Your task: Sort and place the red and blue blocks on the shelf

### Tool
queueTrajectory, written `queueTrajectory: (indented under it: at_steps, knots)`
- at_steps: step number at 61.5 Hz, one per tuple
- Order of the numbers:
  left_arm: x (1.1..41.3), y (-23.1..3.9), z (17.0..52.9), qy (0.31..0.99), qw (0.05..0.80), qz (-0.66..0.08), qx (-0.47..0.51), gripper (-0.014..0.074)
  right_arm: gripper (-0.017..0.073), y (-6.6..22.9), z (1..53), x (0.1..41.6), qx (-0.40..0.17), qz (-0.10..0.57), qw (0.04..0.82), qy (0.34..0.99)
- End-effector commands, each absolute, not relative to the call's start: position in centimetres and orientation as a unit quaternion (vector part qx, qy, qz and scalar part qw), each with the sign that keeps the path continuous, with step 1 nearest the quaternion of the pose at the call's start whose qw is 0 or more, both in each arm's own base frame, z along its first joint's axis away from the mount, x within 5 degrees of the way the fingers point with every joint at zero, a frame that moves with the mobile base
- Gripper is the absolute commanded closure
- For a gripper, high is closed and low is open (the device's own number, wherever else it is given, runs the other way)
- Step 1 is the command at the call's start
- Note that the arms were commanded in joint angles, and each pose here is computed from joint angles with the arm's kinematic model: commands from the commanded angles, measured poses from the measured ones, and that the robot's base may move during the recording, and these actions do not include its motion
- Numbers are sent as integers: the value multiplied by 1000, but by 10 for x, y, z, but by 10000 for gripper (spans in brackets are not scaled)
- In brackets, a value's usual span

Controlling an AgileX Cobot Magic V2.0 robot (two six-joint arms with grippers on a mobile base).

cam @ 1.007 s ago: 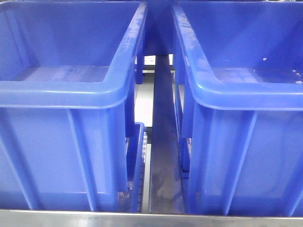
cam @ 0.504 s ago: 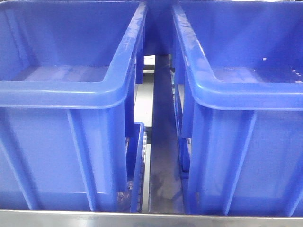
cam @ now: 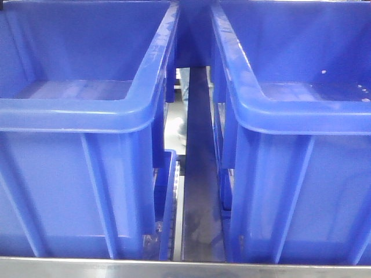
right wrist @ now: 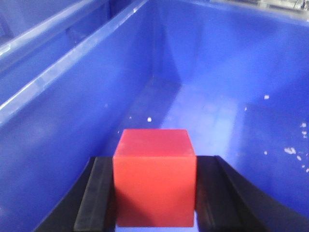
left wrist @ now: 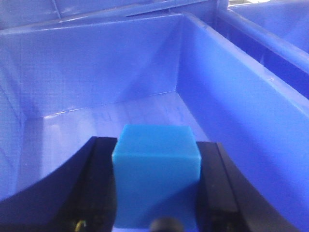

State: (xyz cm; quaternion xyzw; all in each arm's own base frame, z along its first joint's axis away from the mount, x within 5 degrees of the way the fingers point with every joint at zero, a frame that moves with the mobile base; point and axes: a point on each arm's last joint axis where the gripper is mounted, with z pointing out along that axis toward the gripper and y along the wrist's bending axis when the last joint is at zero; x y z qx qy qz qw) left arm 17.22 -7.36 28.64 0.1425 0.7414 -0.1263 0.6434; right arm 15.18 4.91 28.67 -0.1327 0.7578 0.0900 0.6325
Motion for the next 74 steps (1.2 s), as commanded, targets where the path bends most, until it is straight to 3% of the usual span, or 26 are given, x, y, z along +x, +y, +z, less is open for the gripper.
queueTrajectory:
  at_steps: [1, 9, 15, 20, 25, 38, 48, 53, 61, 64, 74]
  knots:
    - [175, -74, 309, 696, 694, -133, 128, 465, 402, 50, 308, 154, -113, 110, 680, 716]
    - [175, -74, 307, 703, 686, -133, 131, 371, 207, 49, 309, 154, -94, 121, 679, 718]
    - [175, -75, 305, 708, 681, -133, 132, 170, 48, 49, 309, 154, -94, 121, 679, 718]
    - [175, -74, 305, 709, 680, -133, 131, 23, 3, 49, 309, 154, -94, 121, 679, 718]
    - [175, -74, 305, 709, 680, -133, 131, -39, 6, 49, 309, 154, -94, 121, 679, 718]
    - [173, -74, 308, 703, 686, -134, 130, 19, 6, 49, 311, 154, -93, 123, 687, 710]
    - [162, -67, 321, 678, 712, -134, 125, 153, 36, 48, 314, 152, -90, 122, 697, 701]
    - [153, -61, 329, 662, 728, -133, 117, 268, 132, 42, 317, 149, -79, 113, 705, 696]
    - [139, -47, 342, 634, 758, -122, 96, 477, 407, 29, 326, 141, -52, 89, 727, 679]
    - [134, -43, 346, 627, 765, -118, 88, 466, 506, 23, 329, 137, -41, 78, 736, 672]
    - [116, -30, 346, 646, 753, -101, 73, 467, 504, 14, 332, 119, -22, 61, 737, 673]
